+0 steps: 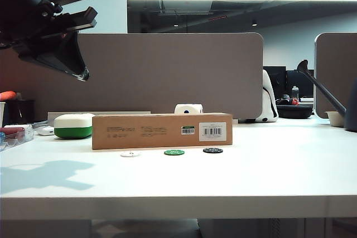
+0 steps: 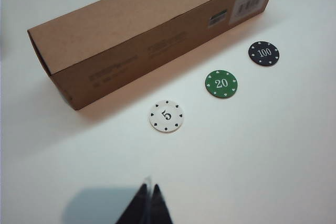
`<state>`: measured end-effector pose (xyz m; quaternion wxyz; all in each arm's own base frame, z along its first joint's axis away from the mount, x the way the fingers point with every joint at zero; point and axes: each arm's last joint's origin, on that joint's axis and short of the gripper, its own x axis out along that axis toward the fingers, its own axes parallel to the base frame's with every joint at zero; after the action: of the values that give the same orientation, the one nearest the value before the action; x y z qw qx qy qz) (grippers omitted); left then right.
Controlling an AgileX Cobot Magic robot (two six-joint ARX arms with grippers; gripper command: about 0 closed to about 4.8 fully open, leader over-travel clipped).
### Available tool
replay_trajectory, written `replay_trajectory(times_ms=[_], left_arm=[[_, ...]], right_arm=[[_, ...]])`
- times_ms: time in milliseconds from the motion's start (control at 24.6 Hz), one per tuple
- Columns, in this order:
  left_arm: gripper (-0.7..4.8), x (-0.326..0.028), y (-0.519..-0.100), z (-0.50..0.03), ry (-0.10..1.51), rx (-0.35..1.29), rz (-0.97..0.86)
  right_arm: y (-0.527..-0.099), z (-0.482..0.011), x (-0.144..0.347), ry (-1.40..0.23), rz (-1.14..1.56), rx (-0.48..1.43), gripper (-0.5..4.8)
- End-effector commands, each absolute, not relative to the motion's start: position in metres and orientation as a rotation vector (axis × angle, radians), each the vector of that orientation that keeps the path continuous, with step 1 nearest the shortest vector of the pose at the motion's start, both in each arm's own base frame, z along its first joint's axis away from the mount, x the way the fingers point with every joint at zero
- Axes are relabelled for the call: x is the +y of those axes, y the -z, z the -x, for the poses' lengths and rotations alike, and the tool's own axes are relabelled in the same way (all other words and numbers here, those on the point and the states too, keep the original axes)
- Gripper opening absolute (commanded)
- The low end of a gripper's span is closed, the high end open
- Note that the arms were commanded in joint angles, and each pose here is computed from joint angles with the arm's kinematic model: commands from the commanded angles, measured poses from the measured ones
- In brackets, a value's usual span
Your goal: Push the chip with the lowest value in the row forward next to the rectangular box.
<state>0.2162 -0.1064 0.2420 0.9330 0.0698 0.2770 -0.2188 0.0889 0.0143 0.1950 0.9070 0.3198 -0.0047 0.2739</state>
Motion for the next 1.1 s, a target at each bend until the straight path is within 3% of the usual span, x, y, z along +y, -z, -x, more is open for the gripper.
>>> replay_trajectory(times_ms=[41,325,569,894,1098], left_arm=[[-0.05,-0.107,-0.246,-0.217,0.451,0.548,-0.146],[-0.05,-0.107,-0.245,-0.217,0.452,0.548,-0.146],[-0.05,-0.107,-0.245,-0.217,0.452,0.548,-0.146],[-0.05,-0.107,-0.245,-0.217,0.451,0.549,-0.146],[-0.05,-0.107,-0.245,-0.217,0.452,0.548,-0.146]], right_arm=[[-0.218,-0.084,0.014,-0.584,-0.668,-0.039,-0.05],[-0.268,-0.086,0.013,-0.528,-0.598,-0.114,-0.05],[-0.296,-0.17,0.055,-0.757,-0.453,0.226,-0.05],[-0.243,-0.277,0.175,-0.989,-0.363,0.705,0.02],[-0.197,-0.302,0.229,-0.958,-0.283,0.842,-0.03]])
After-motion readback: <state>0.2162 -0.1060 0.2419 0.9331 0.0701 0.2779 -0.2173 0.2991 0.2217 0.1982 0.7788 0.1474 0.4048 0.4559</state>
